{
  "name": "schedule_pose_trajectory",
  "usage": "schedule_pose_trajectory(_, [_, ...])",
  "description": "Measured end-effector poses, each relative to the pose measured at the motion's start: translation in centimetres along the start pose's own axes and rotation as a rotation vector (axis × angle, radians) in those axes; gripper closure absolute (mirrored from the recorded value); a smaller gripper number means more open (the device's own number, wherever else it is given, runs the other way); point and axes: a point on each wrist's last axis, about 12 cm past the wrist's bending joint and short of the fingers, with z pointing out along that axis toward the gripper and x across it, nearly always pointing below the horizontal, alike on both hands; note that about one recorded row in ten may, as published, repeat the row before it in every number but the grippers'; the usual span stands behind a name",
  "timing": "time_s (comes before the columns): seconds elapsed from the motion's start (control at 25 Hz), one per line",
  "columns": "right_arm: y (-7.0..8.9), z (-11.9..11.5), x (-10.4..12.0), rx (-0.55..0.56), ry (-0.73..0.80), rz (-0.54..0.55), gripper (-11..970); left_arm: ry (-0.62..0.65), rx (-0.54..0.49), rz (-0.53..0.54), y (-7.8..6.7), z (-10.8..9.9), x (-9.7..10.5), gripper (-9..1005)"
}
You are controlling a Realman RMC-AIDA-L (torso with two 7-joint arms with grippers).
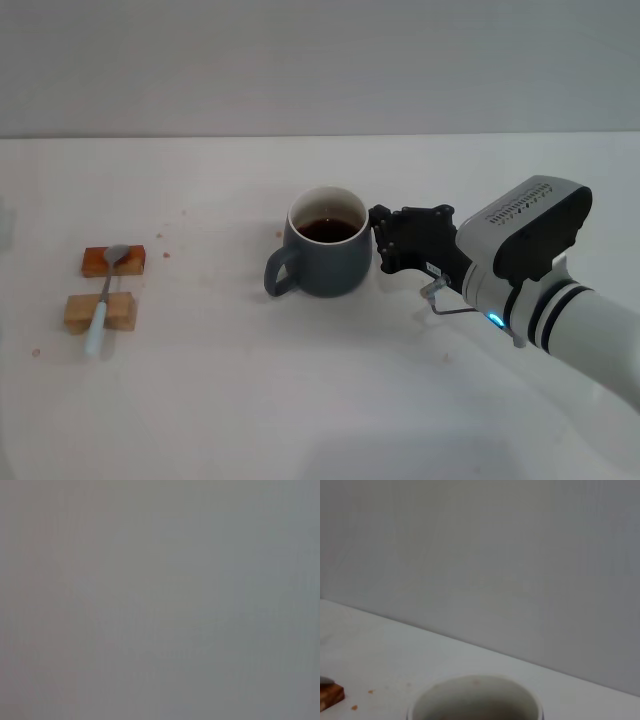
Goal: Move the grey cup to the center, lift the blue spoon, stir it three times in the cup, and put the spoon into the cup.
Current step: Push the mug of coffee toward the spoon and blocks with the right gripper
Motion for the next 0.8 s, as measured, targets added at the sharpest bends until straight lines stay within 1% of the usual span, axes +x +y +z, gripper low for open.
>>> schedule_pose_trajectory(0.08, [-0.2, 0.0, 0.1, 0.009, 0.009, -0.001, 931, 0.000, 0.002, 0.001, 0.0, 0.0, 0.0, 165])
schedule_pose_trajectory(0.12, [-0.7, 0.0, 0.2, 0.024, 0.027, -0.007, 931, -0.001, 0.003, 0.002, 0.0, 0.0, 0.0, 165])
schedule_pose_trajectory(0.2, [-1.0, 0.0, 0.3, 0.030, 0.036, -0.012, 931, -0.002, 0.004, 0.002, 0.0, 0.0, 0.0, 165])
schedule_pose_trajectory(0.24, [-1.4, 0.0, 0.3, 0.040, 0.048, -0.023, 931, -0.003, 0.005, 0.002, -0.1, 0.0, 0.0, 165])
schedule_pose_trajectory(0.36, [-1.8, 0.2, 0.2, 0.044, 0.053, -0.038, 931, -0.013, 0.006, 0.001, -0.1, 0.0, -0.1, 165])
schedule_pose_trajectory(0.8, [-1.4, 1.0, -0.8, 0.000, 0.053, -0.120, 929, -0.013, 0.004, -0.012, -0.2, -0.1, -0.1, 166])
